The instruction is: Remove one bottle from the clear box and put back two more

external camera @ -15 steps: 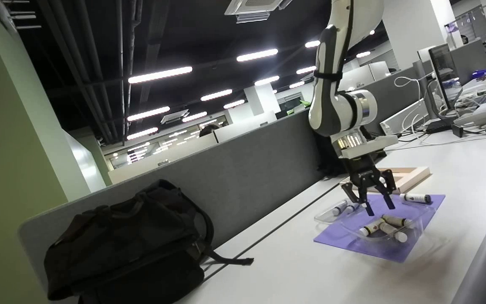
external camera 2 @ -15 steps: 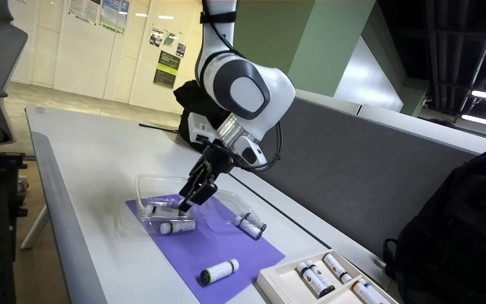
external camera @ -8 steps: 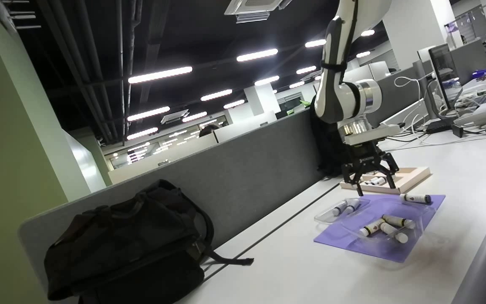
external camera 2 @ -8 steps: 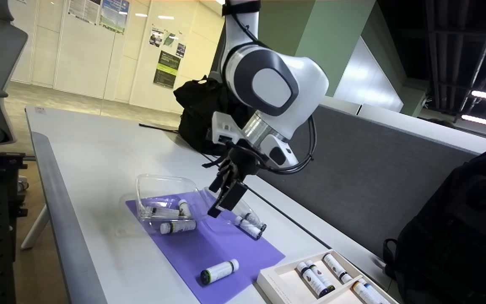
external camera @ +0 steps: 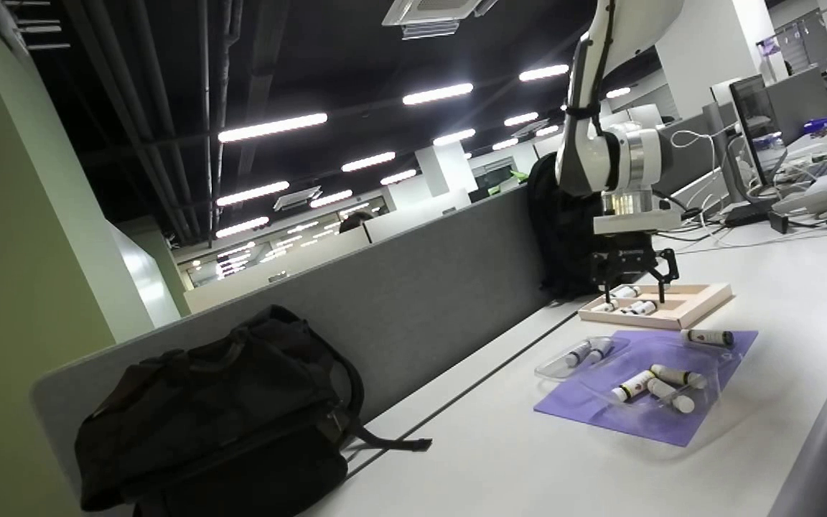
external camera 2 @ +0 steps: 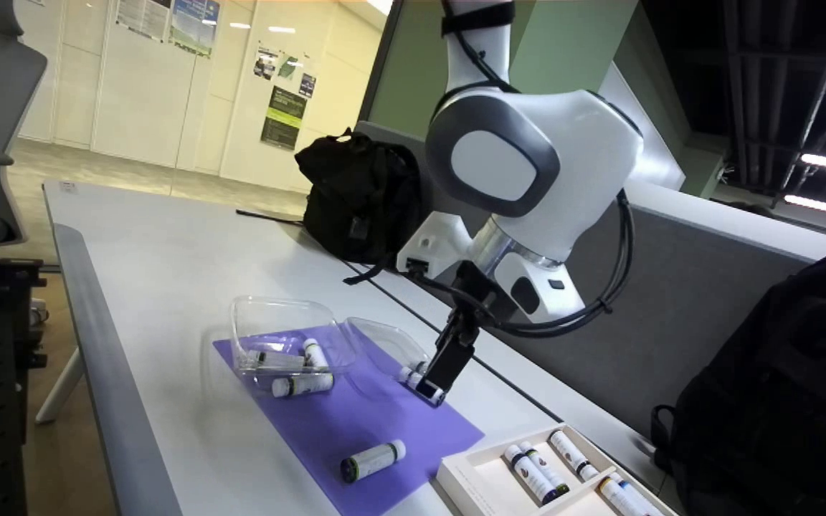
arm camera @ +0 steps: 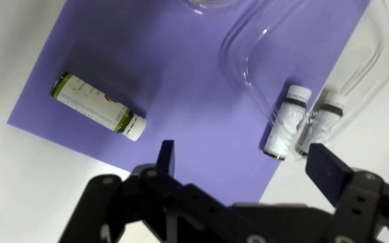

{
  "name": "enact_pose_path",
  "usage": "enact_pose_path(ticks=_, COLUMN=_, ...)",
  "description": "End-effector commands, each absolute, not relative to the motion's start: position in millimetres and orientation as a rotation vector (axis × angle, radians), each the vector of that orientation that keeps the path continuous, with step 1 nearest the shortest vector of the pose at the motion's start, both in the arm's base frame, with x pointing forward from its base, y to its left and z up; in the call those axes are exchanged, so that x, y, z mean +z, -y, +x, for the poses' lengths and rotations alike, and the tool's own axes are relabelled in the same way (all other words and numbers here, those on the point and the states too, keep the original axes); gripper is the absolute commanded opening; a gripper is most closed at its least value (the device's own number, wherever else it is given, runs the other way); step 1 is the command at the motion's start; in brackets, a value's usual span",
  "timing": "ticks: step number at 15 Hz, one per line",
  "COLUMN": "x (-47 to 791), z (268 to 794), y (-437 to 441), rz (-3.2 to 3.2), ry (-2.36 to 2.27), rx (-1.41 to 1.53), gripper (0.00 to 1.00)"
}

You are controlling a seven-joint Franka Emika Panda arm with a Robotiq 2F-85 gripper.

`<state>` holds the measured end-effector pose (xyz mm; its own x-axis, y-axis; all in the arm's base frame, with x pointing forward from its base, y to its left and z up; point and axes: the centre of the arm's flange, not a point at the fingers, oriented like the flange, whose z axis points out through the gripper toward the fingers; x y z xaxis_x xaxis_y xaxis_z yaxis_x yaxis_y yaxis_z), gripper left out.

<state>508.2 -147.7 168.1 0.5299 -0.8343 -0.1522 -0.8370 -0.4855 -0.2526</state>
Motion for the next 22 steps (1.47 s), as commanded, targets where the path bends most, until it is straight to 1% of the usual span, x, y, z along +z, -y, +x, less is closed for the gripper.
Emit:
enact_pose_path(ticks=1, x=159.1, z=520.8, y=164.3, rz=-2.32, ry=-1.624, rx=-0.019, gripper=1.0)
enact_pose_path(ticks=6, x=143.9, z=525.2, y=183.0, rz=-2.139, ry=-1.897, rx=0.054, gripper=1.0)
enact_pose_path(ticks=9, x=134.5, z=529.2, y=186.2, rz=-2.075, ry=-1.981, rx=0.123, gripper=1.0)
enact_pose_path(ticks=22, x=108.0, z=559.5, y=157.4, rz=-1.991, ry=-2.022, rx=0.356, gripper=1.0)
